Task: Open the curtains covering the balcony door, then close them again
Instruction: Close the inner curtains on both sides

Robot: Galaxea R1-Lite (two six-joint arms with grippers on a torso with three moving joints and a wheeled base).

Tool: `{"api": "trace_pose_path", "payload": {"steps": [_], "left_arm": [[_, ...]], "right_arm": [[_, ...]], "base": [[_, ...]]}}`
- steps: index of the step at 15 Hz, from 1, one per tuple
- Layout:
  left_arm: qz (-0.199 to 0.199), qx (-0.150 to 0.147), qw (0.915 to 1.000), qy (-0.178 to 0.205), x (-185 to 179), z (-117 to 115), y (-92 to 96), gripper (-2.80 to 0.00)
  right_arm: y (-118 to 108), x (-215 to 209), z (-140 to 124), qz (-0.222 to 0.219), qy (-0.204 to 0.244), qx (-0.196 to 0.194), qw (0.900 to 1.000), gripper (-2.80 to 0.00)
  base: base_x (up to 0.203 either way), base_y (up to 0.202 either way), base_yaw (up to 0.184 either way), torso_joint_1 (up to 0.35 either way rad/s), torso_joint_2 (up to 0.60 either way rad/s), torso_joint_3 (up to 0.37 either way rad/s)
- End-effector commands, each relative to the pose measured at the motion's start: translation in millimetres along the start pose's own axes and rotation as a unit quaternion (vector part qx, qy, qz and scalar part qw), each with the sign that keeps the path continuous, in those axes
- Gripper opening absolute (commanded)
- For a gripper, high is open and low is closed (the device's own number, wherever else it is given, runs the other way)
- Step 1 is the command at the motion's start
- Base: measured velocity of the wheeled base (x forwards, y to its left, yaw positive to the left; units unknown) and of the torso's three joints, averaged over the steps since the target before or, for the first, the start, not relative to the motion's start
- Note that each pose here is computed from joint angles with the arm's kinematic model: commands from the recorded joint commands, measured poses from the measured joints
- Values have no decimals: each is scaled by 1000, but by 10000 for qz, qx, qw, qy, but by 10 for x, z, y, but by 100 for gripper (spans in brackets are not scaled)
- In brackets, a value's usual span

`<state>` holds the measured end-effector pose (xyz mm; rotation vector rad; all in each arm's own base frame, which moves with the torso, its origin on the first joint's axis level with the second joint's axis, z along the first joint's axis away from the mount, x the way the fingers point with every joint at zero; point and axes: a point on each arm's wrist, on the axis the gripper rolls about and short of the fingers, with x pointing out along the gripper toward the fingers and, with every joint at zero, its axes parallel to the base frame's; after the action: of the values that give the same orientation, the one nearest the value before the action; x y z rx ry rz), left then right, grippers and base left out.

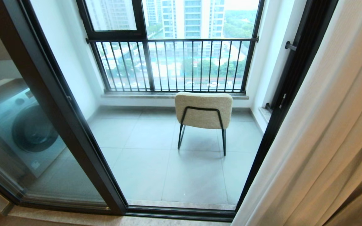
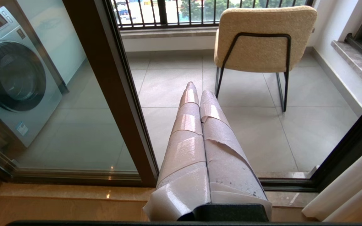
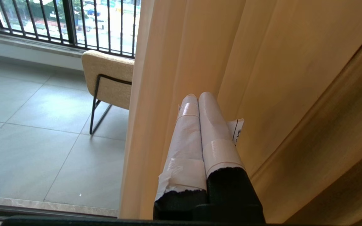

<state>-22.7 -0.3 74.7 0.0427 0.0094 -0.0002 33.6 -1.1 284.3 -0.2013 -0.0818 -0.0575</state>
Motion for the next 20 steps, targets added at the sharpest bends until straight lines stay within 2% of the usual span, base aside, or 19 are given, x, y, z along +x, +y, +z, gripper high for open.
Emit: {"api": "trace_pose_path", "payload": {"steps": [1,5,10,20], "left_arm": [[0,1,10000,7,1,0,0,-280],[0,1,10000,7,1,0,0,-280],[0,1,10000,7,1,0,0,-280],[0,1,10000,7,1,0,0,-280]], "right_arm": [[2,213,-19,-57,267,-30,9996,-280],[-77,500,-64,-561,562,-61,9968,-280],[-121,781,-125,-666,683,-54,9954,-280],[-139,989,-215,-677,770,-37,9947,-280]], "base": [[0,0,0,0,0,0],[0,0,0,0,0,0],[0,0,0,0,0,0],[0,0,0,0,0,0]]}}
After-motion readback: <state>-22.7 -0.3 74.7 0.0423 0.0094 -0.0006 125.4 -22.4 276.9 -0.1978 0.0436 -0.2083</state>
